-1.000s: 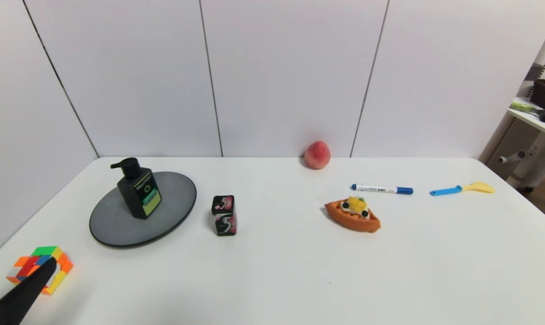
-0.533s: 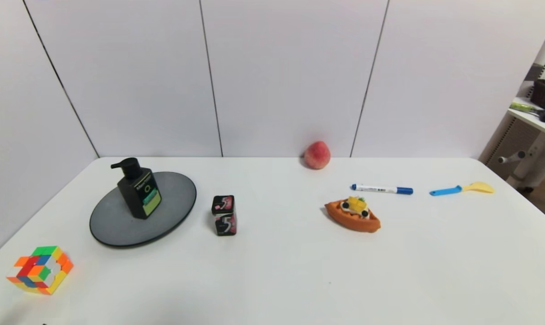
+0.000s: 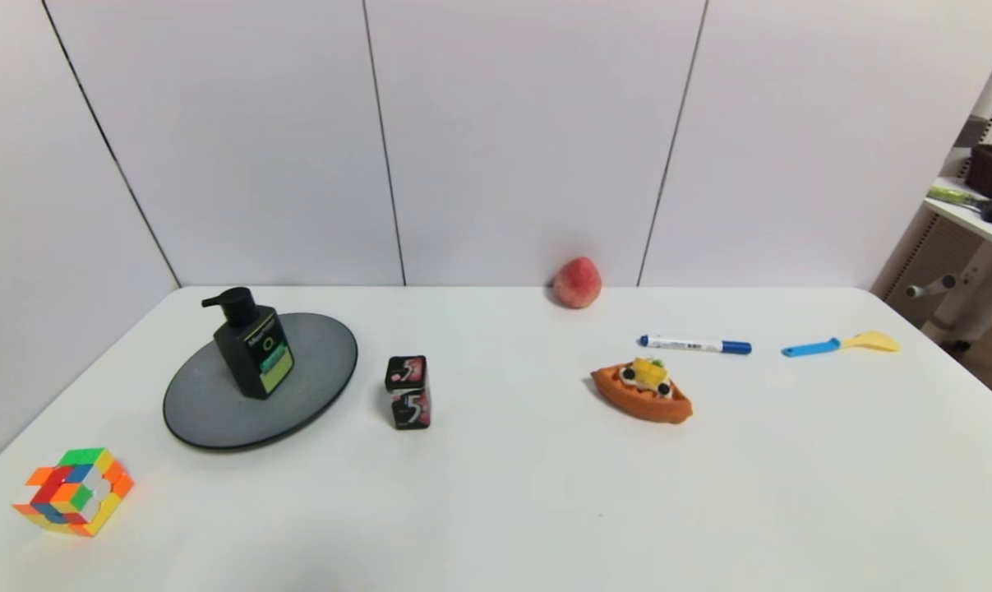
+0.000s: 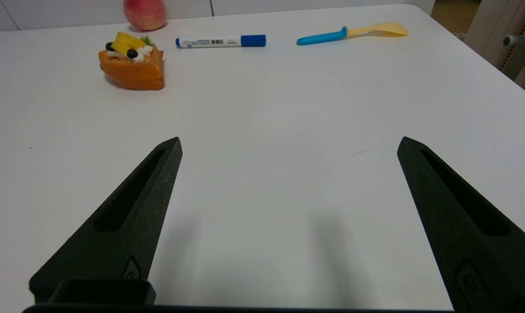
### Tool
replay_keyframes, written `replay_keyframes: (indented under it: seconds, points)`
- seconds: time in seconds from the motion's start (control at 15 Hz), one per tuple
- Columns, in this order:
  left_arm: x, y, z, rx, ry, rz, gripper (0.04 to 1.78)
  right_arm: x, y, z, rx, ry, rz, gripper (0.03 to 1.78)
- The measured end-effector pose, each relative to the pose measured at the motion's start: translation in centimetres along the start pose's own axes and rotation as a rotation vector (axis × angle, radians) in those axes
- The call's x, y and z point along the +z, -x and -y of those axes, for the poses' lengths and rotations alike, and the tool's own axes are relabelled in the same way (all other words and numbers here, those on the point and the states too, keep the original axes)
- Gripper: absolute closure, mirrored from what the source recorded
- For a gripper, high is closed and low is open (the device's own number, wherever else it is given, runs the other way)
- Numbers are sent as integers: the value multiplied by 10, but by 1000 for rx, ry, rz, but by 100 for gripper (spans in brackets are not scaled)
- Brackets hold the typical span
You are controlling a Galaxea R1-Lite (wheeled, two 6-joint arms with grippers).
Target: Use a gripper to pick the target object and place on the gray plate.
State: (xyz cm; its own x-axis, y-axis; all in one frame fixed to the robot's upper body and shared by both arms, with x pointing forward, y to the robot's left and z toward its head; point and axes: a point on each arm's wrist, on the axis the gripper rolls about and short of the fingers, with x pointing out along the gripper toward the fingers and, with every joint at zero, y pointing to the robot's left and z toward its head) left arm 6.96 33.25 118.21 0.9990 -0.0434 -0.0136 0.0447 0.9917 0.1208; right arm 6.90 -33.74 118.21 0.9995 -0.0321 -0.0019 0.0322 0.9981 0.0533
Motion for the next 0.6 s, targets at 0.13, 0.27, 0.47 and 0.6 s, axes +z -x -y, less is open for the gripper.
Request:
replay_keyframes:
  seconds: [0.13, 0.27, 0.47, 0.6]
  points:
    - [0, 0, 0, 10, 41, 5, 13, 0, 0, 0, 0, 0, 0, 10]
    - [0, 1, 0, 18, 94, 8, 13, 0, 0, 0, 0, 0, 0, 10]
    - [0, 1, -1, 42, 110, 8, 13, 0, 0, 0, 0, 0, 0, 10]
    - [0, 1, -1, 43, 111, 8, 13, 0, 0, 0, 1, 0, 0, 10]
